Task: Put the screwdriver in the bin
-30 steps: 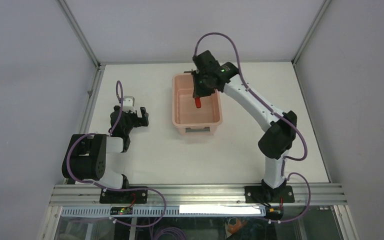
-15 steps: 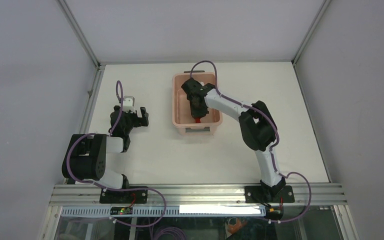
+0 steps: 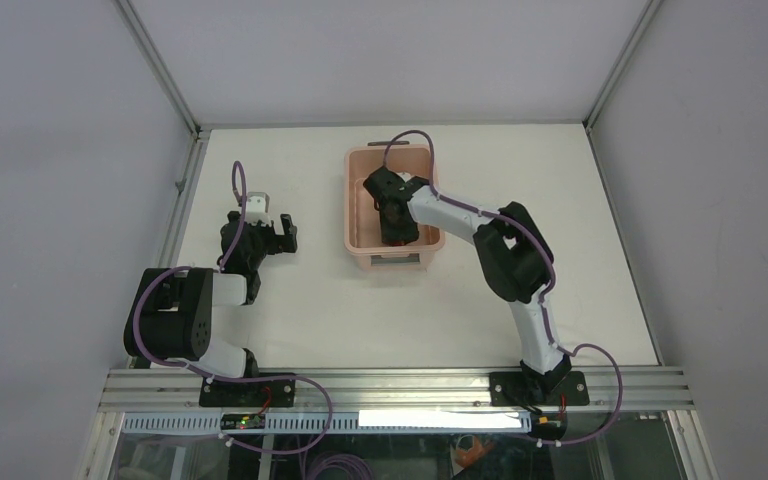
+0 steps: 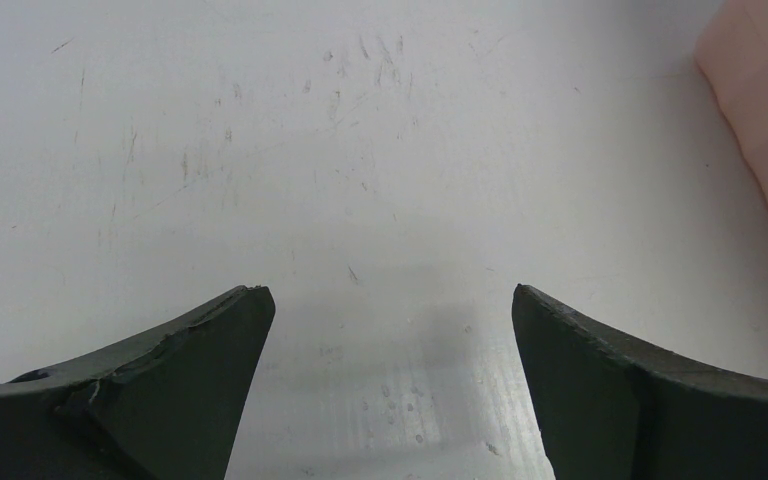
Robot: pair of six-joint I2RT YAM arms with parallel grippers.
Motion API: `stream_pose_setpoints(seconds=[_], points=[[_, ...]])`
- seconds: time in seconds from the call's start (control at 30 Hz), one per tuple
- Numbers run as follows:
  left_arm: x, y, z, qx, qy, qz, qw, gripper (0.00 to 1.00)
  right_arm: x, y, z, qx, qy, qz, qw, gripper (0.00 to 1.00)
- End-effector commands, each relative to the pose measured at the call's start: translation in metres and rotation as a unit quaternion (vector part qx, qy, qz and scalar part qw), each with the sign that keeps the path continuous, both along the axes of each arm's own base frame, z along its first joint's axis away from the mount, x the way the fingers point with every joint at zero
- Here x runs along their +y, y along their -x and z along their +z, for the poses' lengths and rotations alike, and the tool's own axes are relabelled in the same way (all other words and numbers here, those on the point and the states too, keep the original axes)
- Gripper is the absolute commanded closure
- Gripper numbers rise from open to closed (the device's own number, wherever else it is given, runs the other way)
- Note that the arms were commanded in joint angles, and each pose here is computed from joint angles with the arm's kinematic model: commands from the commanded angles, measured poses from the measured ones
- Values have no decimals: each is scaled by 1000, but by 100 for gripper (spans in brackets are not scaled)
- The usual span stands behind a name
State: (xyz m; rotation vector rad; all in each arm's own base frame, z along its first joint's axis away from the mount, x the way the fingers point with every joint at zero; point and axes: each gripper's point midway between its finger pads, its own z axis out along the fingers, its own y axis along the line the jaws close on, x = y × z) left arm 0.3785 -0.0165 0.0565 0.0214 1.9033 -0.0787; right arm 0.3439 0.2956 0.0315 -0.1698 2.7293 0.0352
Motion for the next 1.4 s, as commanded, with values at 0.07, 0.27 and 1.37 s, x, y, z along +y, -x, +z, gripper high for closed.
stream_pose_setpoints(seconds=[0.07, 0.27, 1.37], points=[[-2, -14, 24, -44, 9, -7, 999, 1, 13, -13, 84, -89, -42, 14, 995, 57], [-2, -14, 23, -43, 10, -8, 999, 1, 14, -8, 157, -142, -84, 67, 984, 22], [-2, -15, 24, -47, 10, -7, 999, 1, -270, 27, 104, -404, -128, -214, 880, 1]])
